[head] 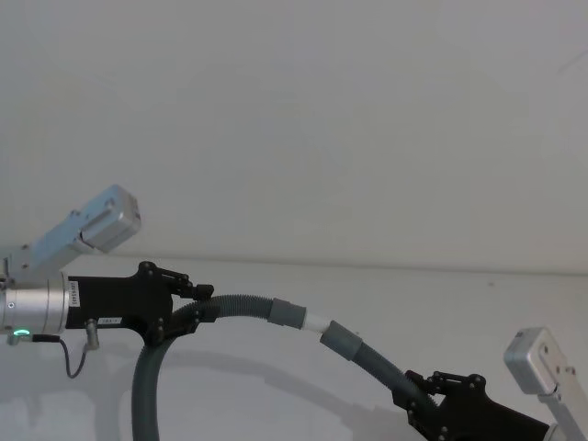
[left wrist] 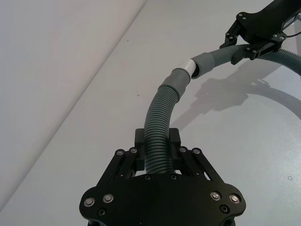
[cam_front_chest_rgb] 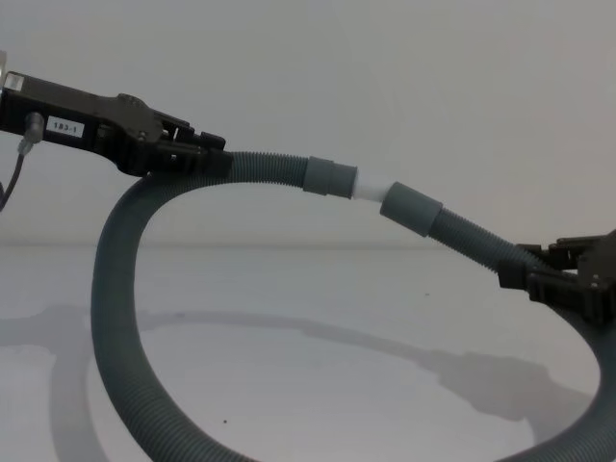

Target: Use both hands to pick up one end of the pipe from the table, align the ends, and insert them.

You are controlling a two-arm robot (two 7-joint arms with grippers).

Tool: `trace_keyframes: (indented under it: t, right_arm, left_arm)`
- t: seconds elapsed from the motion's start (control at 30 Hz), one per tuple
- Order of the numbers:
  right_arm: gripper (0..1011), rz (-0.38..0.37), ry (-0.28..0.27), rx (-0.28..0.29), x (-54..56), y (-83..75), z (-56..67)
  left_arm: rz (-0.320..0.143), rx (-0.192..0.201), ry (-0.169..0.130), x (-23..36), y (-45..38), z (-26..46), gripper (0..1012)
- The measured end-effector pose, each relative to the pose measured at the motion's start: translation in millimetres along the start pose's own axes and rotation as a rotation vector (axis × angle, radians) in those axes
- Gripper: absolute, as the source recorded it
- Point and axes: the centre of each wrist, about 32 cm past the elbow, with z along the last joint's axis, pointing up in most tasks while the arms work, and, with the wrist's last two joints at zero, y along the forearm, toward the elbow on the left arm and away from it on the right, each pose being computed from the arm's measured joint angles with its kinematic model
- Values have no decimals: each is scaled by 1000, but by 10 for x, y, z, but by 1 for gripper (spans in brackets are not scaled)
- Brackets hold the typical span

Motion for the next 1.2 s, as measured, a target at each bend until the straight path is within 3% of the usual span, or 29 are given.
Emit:
trace_keyframes:
  t: [1.2]
  right_arm:
    - [258, -9, 64, -7, 59, 57, 58]
  left_arm:
    - [-7, 3, 30, -33, 29, -56, 271]
